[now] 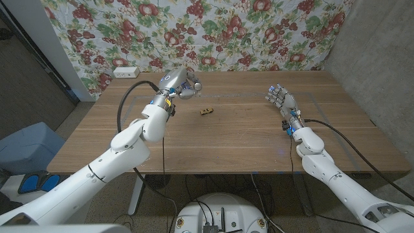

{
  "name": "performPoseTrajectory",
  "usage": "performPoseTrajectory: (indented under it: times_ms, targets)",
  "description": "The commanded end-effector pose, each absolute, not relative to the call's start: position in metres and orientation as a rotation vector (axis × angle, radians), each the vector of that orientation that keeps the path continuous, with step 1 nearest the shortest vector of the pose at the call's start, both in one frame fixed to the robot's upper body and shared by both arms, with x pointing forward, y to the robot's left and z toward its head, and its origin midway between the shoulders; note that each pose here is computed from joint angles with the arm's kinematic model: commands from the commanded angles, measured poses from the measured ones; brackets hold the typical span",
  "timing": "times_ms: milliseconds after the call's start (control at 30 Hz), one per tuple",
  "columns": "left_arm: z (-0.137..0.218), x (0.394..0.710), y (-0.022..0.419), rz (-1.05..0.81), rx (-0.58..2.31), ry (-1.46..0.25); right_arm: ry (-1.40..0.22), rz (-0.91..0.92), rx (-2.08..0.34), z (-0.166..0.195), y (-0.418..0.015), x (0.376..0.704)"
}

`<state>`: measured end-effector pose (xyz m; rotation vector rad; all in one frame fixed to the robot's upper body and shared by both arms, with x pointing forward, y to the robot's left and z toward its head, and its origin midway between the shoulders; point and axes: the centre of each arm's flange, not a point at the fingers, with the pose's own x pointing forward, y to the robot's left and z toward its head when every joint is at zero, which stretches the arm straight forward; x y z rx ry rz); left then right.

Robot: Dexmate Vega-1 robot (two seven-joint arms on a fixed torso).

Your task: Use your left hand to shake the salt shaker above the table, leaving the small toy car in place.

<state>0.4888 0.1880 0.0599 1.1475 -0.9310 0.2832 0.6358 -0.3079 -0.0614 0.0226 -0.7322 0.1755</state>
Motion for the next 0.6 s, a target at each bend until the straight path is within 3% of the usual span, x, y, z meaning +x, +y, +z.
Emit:
performPoseTrajectory:
  times_ms: [33, 367, 600]
  targets:
    - [0.0532, 0.4830, 0.1929, 0.325, 0.999, -1.099, -0.736, 0.166, 0.024, -0.0642, -0.3098, 0.6326]
    - [0.0454, 0.4783, 0.1974, 0.362, 0.791, -1.329, -0.739, 0.147, 0.034, -0.0677, -0.3130, 0.6280]
    - [0.0447, 0.4772, 0.1973, 0.370, 0.780, -1.344, -0.740, 0.152, 0.031, -0.0684, -0.3123, 0.6279]
